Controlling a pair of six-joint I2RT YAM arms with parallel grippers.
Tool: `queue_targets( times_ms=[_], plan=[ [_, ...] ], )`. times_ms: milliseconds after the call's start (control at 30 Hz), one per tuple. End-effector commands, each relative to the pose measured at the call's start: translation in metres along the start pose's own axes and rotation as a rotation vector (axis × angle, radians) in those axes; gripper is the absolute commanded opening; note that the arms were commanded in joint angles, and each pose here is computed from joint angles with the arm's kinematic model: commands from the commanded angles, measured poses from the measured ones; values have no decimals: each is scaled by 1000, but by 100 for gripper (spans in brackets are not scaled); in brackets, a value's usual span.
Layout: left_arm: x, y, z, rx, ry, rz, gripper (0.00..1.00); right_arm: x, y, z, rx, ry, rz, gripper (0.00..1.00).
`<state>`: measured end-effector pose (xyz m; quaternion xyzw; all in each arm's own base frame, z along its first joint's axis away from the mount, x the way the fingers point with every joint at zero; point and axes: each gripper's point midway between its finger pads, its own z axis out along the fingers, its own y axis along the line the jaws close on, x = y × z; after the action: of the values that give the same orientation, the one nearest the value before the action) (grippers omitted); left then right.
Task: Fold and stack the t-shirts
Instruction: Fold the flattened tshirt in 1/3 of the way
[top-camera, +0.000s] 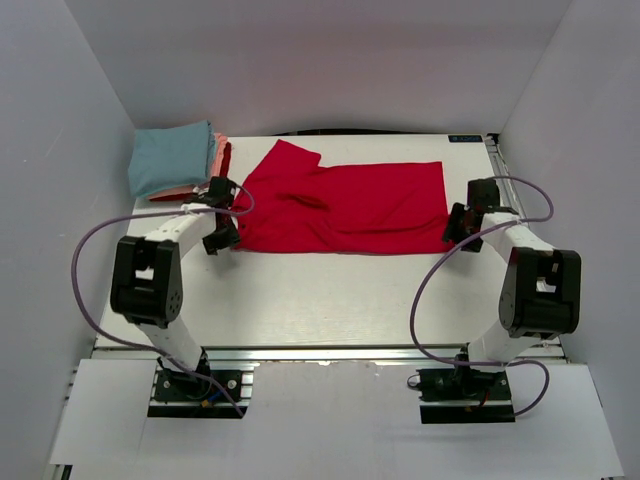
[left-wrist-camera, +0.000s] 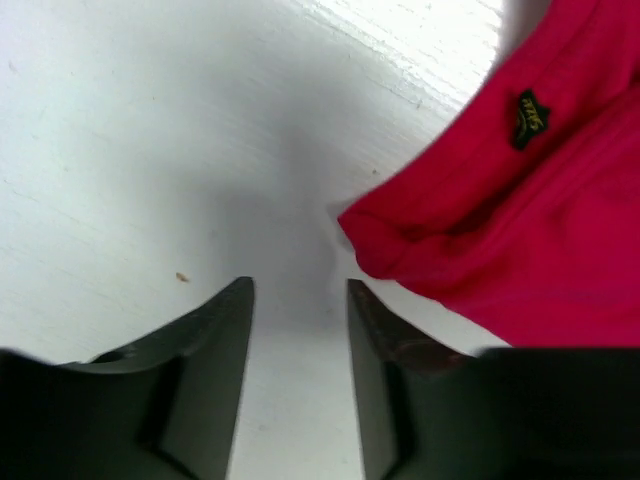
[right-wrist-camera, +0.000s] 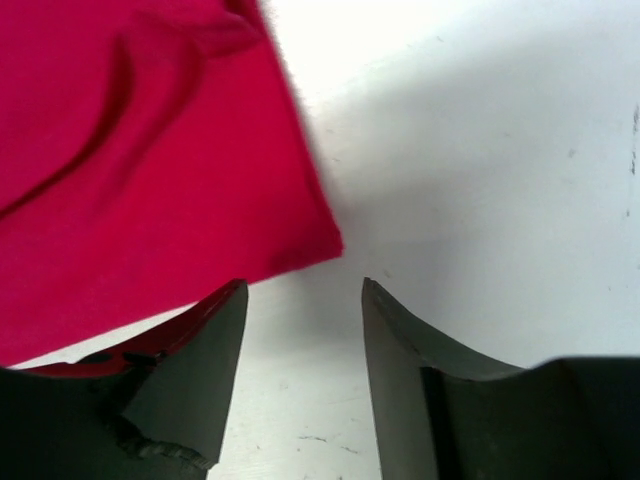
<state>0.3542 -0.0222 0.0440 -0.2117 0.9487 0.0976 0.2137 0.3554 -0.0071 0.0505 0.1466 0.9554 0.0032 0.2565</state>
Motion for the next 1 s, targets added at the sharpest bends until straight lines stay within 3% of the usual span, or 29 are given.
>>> queue_targets(
  times_ms=[0,167,333,400,733,867,900,967],
  plan=[
    [-21,-12,-24,148,-104,-149,55,-5,-3,-5,-39,-41,57,57],
    [-31,-7,-35,162,-180,-212,64,0,-7,-1,-54,-33,87,71],
    [-36,-11,-31,172,-192,-226,63,3,-9,3,-65,-22,104,69],
    [-34,-15,-27,187,-177,-226,61,4,-10,5,-69,-19,111,65],
    [-9,-32,2,231,-78,-228,56,7,-11,8,-74,-7,116,64],
    [2,-35,13,230,-47,-234,51,12,-12,11,-72,2,116,62],
    [4,-34,15,229,-46,-235,42,14,-13,12,-71,6,116,61],
    [6,-34,18,228,-44,-238,35,17,-9,14,-91,16,118,59]
  ],
)
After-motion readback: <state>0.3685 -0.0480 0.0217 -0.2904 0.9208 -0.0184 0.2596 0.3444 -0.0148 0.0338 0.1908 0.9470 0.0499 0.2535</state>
